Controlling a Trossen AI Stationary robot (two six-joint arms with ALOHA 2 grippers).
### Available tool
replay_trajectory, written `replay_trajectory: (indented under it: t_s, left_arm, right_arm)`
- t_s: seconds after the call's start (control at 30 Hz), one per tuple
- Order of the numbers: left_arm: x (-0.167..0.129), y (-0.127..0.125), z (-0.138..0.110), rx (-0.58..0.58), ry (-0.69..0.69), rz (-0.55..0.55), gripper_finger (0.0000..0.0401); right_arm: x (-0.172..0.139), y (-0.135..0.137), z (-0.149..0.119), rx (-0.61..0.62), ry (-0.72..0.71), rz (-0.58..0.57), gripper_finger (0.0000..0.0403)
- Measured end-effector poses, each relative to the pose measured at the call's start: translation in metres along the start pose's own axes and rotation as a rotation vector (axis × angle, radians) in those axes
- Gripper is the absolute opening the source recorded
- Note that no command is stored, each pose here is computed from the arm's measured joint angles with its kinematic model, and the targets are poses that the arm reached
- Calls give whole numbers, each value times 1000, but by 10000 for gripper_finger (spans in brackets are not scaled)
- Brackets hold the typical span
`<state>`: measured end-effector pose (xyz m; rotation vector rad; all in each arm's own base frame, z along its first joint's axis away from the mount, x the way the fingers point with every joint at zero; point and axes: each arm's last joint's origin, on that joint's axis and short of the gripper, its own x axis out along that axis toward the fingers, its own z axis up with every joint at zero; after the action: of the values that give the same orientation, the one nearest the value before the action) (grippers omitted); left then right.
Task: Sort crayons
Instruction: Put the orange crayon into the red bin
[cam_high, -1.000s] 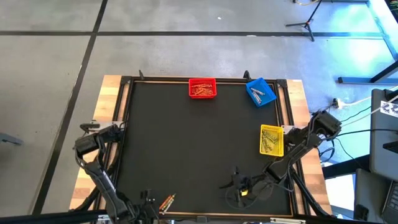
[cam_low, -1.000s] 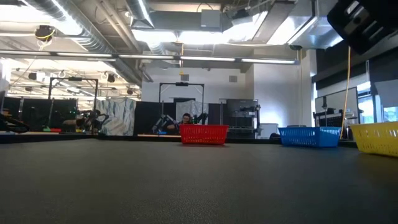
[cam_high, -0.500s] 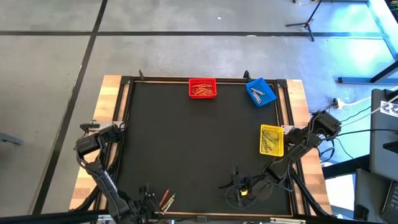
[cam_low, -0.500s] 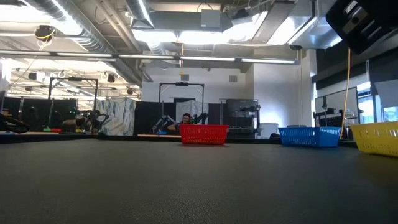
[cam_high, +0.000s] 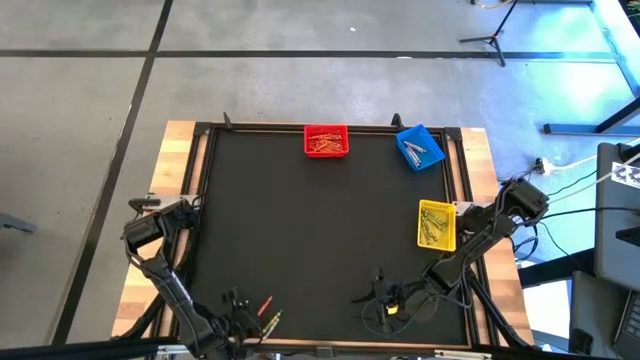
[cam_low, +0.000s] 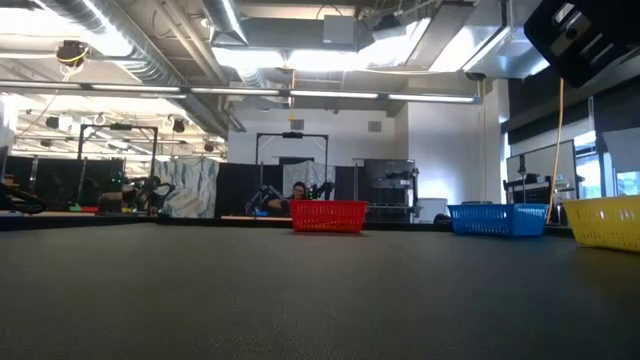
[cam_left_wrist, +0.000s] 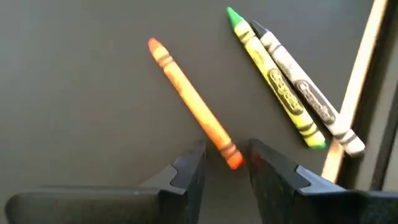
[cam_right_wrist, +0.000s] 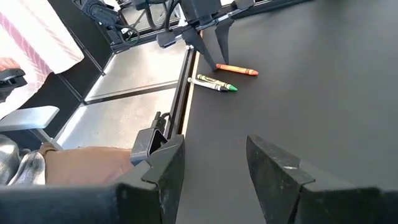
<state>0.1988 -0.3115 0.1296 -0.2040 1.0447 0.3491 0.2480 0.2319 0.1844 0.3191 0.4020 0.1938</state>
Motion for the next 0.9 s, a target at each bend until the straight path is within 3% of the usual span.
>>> replay_trajectory:
  t_s: [0.23,0.47,0.6,0.8,0.9]
  left_arm:
    - [4,3,8,-62,-46,31,107]
    - [11,8,11,-59,5,43,100]
    - [14,12,10,-61,22,49,78]
    - [14,12,9,-33,8,59,14]
    - [14,12,10,-26,-6,60,9]
  right_arm:
    - [0,0,0,0,-1,-1,170]
    - [0,0,0,-1,0,-2,170]
    - [0,0,0,-1,0,-2,170]
    - [0,0,0,-1,1,-2,170]
    - [0,0,0,15,-7,-3,170]
